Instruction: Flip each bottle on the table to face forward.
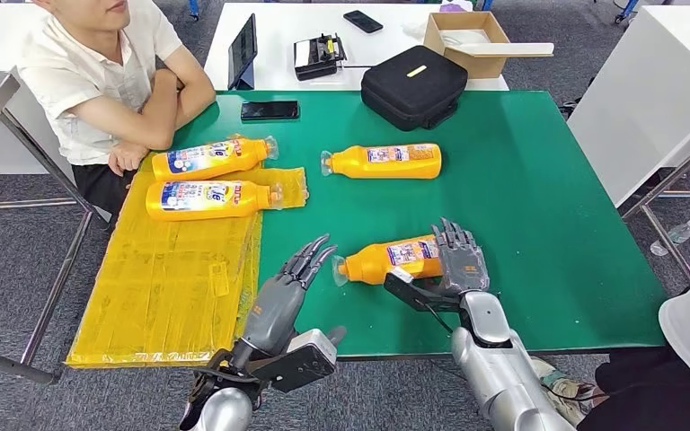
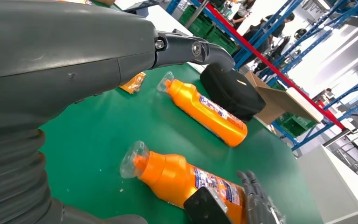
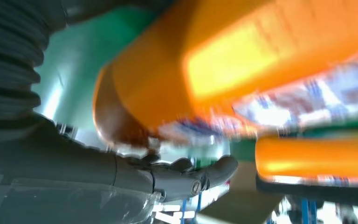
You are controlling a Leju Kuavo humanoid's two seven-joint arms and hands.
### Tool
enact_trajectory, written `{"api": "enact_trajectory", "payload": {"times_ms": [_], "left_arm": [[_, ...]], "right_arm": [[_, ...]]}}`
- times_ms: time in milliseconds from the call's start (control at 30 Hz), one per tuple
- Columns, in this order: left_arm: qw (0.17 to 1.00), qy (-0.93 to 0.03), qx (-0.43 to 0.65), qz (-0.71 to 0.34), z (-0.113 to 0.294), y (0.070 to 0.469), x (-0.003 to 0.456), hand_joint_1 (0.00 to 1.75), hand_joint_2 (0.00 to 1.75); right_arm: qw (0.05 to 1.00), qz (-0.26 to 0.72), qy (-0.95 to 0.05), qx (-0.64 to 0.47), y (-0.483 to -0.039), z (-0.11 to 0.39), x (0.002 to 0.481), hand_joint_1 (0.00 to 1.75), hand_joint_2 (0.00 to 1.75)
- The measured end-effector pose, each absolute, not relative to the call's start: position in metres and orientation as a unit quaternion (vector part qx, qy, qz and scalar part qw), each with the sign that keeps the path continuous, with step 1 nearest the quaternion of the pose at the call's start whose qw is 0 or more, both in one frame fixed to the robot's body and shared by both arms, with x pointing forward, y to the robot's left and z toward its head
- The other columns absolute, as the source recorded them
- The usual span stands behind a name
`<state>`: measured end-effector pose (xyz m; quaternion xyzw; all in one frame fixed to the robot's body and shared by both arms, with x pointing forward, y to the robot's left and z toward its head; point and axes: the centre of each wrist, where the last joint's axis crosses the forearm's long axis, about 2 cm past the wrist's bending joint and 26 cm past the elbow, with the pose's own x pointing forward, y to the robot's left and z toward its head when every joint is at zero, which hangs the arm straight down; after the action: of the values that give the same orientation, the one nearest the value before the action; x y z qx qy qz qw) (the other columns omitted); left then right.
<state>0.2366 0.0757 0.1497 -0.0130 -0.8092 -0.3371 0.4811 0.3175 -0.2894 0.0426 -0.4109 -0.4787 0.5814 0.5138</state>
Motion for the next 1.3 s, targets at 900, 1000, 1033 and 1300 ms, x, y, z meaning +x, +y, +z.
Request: {"api": "enact_trajectory", "payload": {"times_ms": [900,1000,1033,1300], "left_arm": [[0.486,-0.814,-0.054,-0.313,0.145,0.074,0.237,0.00,1.75],[0.518,-0.804,-0.101,-0.274,0.144,0.075,0.238,0.00,1.75],[0.529,-0.799,-0.116,-0.260,0.144,0.076,0.238,0.00,1.75],[0.551,-0.790,-0.136,-0.232,0.143,0.080,0.238,0.00,1.75]], "right_arm": [[0.646,0.492,-0.525,-0.255,-0.363,0.025,0.309,1.75,1.75],[0.684,0.428,-0.559,-0.193,-0.365,0.025,0.300,1.75,1.75],[0.691,0.411,-0.567,-0.177,-0.364,0.025,0.296,1.75,1.75],[0.696,0.384,-0.587,-0.156,-0.360,0.027,0.272,1.75,1.75]]}}
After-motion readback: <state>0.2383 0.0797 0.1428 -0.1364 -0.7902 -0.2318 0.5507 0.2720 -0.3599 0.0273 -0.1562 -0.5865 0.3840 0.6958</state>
